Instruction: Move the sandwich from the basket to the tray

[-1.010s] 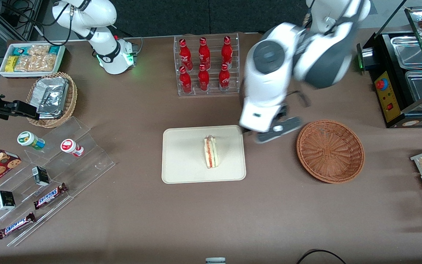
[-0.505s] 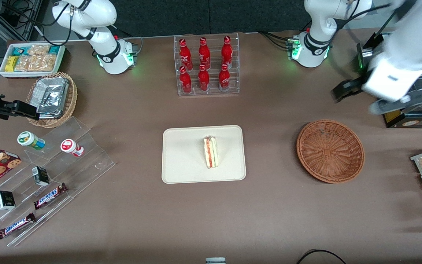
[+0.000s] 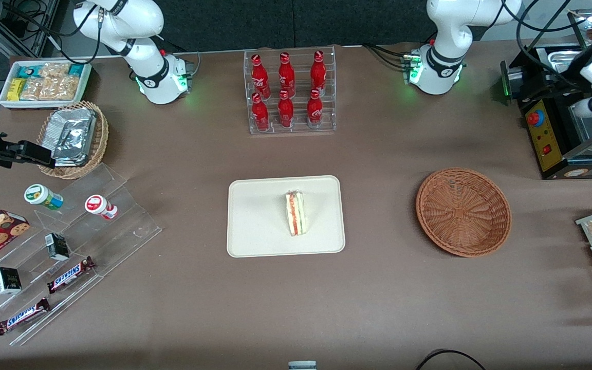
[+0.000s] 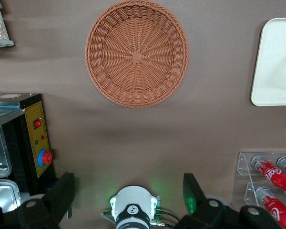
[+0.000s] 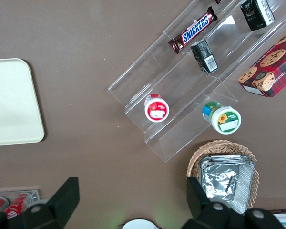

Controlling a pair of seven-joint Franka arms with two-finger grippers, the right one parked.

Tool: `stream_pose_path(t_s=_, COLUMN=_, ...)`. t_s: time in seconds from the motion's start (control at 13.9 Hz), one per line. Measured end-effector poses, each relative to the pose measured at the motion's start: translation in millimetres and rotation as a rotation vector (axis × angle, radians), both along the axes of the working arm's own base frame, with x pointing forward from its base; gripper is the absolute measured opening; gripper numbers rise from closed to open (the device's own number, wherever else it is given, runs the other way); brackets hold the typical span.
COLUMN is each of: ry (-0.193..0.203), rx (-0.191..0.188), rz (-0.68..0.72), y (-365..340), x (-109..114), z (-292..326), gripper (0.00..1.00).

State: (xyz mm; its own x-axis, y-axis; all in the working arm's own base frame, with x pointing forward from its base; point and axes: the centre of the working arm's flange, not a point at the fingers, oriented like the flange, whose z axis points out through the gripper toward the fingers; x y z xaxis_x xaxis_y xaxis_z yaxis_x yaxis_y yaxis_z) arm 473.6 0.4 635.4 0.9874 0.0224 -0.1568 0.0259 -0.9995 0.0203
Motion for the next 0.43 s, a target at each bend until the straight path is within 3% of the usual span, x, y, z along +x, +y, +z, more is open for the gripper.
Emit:
stream_pose_path(t_s=0.22, ry=0.005, rx=-0.002, rz=0.029, y=17.5, x=1.3, z=-11.7, gripper=1.00)
stream_pose_path(t_s=0.43, ry=-0.018, rx=0.002, rz=0.014, y=11.1, x=5.2, z=-9.3, gripper=1.00)
